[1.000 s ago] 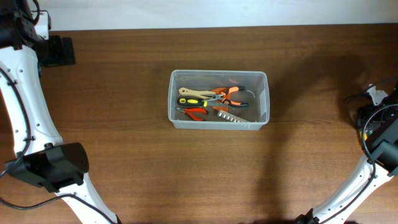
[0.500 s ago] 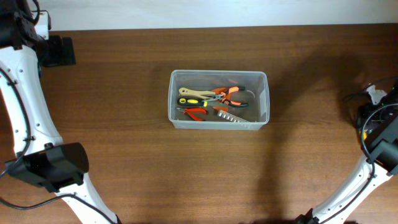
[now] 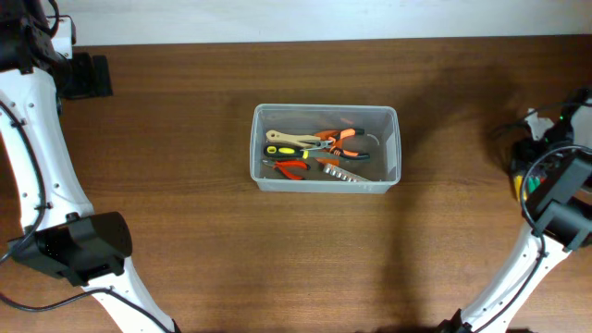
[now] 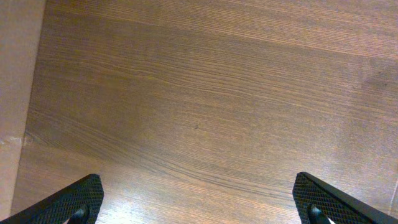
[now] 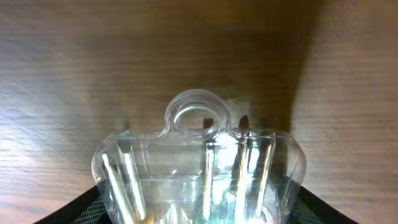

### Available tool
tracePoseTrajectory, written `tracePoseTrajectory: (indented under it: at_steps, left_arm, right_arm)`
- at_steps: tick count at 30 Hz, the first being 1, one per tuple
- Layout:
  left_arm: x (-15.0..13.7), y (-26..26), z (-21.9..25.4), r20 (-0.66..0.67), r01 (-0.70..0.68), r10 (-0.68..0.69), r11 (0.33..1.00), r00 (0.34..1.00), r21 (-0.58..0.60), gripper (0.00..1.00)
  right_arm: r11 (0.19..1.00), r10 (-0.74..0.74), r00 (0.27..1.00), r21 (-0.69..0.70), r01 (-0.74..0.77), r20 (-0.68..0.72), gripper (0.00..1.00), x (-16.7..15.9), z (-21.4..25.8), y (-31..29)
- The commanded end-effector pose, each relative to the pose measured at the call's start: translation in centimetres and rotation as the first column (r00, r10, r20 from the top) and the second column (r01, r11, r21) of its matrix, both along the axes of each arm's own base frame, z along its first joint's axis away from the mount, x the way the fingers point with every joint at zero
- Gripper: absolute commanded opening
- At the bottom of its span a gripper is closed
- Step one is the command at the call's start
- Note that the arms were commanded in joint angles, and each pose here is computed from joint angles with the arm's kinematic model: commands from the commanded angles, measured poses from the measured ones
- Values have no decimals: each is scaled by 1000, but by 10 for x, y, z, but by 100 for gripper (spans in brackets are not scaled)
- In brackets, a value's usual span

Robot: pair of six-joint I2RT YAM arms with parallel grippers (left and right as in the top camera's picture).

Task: Pack container
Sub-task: 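Carry the screwdriver case left and lower it into the container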

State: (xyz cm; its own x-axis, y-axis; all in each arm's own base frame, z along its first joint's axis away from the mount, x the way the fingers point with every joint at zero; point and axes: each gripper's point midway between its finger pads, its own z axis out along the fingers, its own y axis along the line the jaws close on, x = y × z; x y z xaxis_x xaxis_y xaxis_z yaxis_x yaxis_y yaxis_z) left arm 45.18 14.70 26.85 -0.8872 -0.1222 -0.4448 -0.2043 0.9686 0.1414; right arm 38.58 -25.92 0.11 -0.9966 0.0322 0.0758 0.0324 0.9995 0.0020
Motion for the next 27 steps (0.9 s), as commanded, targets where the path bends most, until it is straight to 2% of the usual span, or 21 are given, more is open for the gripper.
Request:
tracePoseTrajectory:
  at_steps: [1, 9, 19, 27]
  left_arm:
    - [0, 0, -3, -2, -10, 10, 1000, 1000, -16, 99]
    - [0, 0, -3, -2, -10, 10, 1000, 1000, -16, 99]
    - [0, 0, -3, -2, -10, 10, 1000, 1000, -16, 99]
    - [0, 0, -3, -2, -10, 10, 1000, 1000, -16, 99]
  right_arm:
    - [996, 12, 999, 87, -16, 51, 69, 28, -7, 36]
    - [994, 91, 985, 46, -98, 146, 64, 73, 32, 67]
    - [990, 133, 963, 4, -138, 235, 60, 105, 86, 105]
    - [968, 201, 918, 77, -240, 343, 57, 123, 134, 179]
